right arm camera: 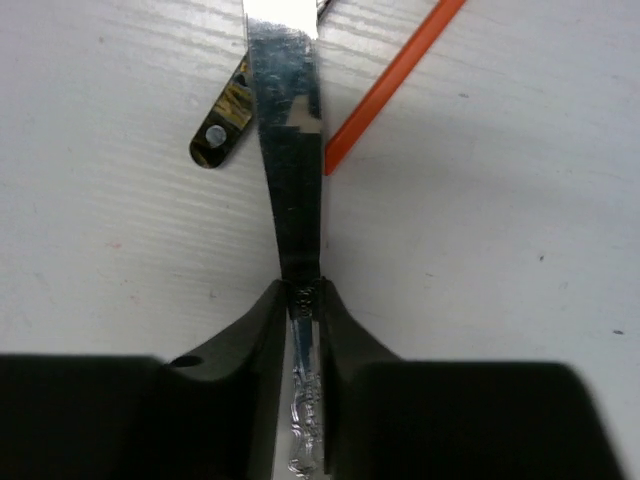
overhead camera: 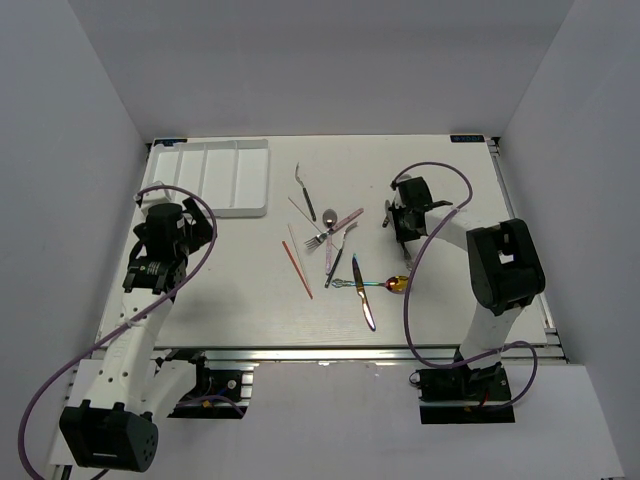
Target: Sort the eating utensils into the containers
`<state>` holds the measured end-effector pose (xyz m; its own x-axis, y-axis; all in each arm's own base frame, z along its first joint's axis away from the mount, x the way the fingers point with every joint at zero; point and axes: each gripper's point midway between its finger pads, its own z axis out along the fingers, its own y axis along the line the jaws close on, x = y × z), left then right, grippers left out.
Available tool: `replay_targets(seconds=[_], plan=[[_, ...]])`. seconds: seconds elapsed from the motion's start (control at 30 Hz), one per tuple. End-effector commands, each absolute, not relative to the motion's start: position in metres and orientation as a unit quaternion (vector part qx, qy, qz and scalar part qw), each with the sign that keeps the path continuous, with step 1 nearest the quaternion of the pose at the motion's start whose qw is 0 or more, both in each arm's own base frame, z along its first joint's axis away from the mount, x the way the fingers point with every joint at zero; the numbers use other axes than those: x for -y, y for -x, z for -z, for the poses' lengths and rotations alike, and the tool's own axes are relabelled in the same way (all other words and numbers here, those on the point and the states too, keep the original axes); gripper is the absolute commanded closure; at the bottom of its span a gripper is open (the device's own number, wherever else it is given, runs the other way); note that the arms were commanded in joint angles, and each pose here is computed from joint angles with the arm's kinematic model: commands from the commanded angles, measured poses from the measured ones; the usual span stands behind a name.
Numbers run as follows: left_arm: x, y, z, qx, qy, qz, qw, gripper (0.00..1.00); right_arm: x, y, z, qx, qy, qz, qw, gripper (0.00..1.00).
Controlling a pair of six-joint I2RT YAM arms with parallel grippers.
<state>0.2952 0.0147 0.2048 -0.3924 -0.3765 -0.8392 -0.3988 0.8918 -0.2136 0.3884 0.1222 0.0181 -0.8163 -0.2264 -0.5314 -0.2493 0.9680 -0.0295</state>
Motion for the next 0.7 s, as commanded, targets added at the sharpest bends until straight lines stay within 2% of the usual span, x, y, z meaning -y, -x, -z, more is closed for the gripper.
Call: replay_targets(seconds=[0.0, 0.07, 0.1, 0.2, 0.3, 0.4, 0.57, 0.6, 0.63, 0.67], plan=[[-0.012, -0.297, -0.207, -0.833, 0.225, -0.005, 0.505, 0.02, -0.118, -0.384, -0.006, -0.957, 0.130, -0.010, 0.257, 0.86], [-0.013, -0.297, -0.208, -0.832, 0.225, -0.006, 0.507, 0.02, -0.121, -0.381, -0.006, -0.957, 0.132, -0.017, 0.256, 0.98], [-0.013, -0.297, -0.207, -0.833, 0.225, -0.006, 0.505, 0.02, -0.121, -0.379, -0.005, -0.958, 0.132, -0.019, 0.254, 1.00], [-0.011, -0.296, -0.210, -0.831, 0.225, -0.001, 0.509, 0.02, -0.131, -0.379, -0.021, -0.950, 0.138, -0.045, 0.275, 1.00], [-0.001, -0.299, -0.221, -0.826, 0.218, 0.033, 0.519, 0.02, -0.146, -0.386, -0.069, -0.927, 0.140, -0.091, 0.335, 1.00], [0.027, -0.305, -0.250, -0.806, 0.194, 0.118, 0.547, 0.02, -0.159, -0.388, -0.119, -0.901, 0.141, -0.133, 0.388, 1.00], [0.107, -0.307, -0.317, -0.724, 0.095, 0.355, 0.583, 0.02, -0.203, -0.367, -0.174, -0.867, 0.168, -0.216, 0.415, 1.00], [0.121, -0.305, -0.326, -0.707, 0.104, 0.410, 0.566, 0.02, -0.220, -0.356, -0.182, -0.859, 0.186, -0.231, 0.417, 1.00], [0.133, -0.308, -0.348, -0.669, 0.079, 0.455, 0.582, 0.02, -0.231, -0.349, -0.187, -0.856, 0.188, -0.243, 0.415, 1.00], [0.148, -0.301, -0.343, -0.664, 0.065, 0.494, 0.557, 0.02, -0.242, -0.344, -0.193, -0.850, 0.194, -0.255, 0.418, 1.00]])
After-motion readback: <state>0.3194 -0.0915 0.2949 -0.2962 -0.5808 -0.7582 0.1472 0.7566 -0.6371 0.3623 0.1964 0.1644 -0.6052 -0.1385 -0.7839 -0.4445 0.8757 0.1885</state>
